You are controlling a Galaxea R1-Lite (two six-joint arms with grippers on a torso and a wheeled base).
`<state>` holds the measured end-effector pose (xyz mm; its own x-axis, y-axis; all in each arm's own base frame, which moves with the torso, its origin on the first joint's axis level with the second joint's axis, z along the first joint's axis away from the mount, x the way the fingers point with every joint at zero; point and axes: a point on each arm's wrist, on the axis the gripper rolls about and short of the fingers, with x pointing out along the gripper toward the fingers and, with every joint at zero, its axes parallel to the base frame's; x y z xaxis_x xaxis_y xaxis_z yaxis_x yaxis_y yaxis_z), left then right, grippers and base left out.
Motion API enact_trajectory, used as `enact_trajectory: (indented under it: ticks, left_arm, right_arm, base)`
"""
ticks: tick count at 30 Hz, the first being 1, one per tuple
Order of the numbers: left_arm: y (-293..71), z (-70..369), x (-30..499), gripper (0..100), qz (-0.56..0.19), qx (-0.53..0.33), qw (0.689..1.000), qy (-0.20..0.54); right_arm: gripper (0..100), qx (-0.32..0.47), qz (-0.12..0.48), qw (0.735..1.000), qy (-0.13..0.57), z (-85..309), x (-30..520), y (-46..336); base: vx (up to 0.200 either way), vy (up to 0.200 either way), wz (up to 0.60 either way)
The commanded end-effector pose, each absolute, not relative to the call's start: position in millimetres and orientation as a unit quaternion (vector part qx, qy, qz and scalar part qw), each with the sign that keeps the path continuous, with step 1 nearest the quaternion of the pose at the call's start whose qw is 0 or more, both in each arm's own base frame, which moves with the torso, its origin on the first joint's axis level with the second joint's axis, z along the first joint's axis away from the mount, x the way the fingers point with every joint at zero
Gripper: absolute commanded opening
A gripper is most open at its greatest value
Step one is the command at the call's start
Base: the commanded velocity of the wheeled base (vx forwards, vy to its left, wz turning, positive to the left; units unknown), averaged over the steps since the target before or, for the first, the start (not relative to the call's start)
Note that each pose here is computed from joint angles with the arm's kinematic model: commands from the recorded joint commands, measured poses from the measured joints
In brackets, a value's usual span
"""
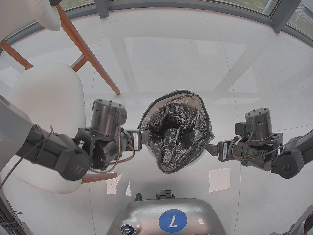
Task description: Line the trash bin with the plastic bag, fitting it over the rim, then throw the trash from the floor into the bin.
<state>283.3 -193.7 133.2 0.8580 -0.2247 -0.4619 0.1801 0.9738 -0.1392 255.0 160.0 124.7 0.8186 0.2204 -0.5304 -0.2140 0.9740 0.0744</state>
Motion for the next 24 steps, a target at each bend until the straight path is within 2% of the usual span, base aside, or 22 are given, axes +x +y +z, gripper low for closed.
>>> enact_trajectory:
  ticks: [1, 5, 10, 14, 15, 20, 24]
  left_arm:
    - [-204, 126, 267, 100, -0.124, -0.046, 0.956, 0.263]
    - [-213, 108, 270, 100, -0.126, -0.033, 0.95, 0.283]
    - [-221, 108, 277, 100, -0.125, -0.047, 0.95, 0.282]
    - [-234, 112, 270, 100, -0.113, -0.097, 0.937, 0.316]
    - [-241, 116, 265, 100, -0.096, -0.131, 0.925, 0.344]
    - [-245, 118, 259, 100, -0.054, -0.175, 0.899, 0.397]
    - [-250, 118, 258, 100, -0.056, -0.203, 0.889, 0.406]
  right_arm:
    - [100, -0.014, 0.126, 0.944, 0.303, 113, 264, 180]
    - [100, -0.025, 0.104, 0.946, 0.307, 113, 274, 185]
    - [100, -0.024, 0.091, 0.948, 0.305, 114, 282, 190]
    - [100, -0.012, 0.084, 0.949, 0.305, 114, 284, 191]
    - [100, 0.007, 0.078, 0.949, 0.306, 115, 284, 191]
    - [100, 0.046, 0.054, 0.939, 0.336, 109, 277, 187]
    - [100, 0.062, 0.044, 0.932, 0.353, 107, 272, 189]
  base:
    - [0.0, 0.0, 0.0]
    - [0.0, 0.0, 0.0]
    - [0.0, 0.0, 0.0]
    - [0.0, 0.0, 0.0]
    - [0.0, 0.0, 0.0]
    - [0.0, 0.0, 0.0]
    - [0.0, 0.0, 0.0]
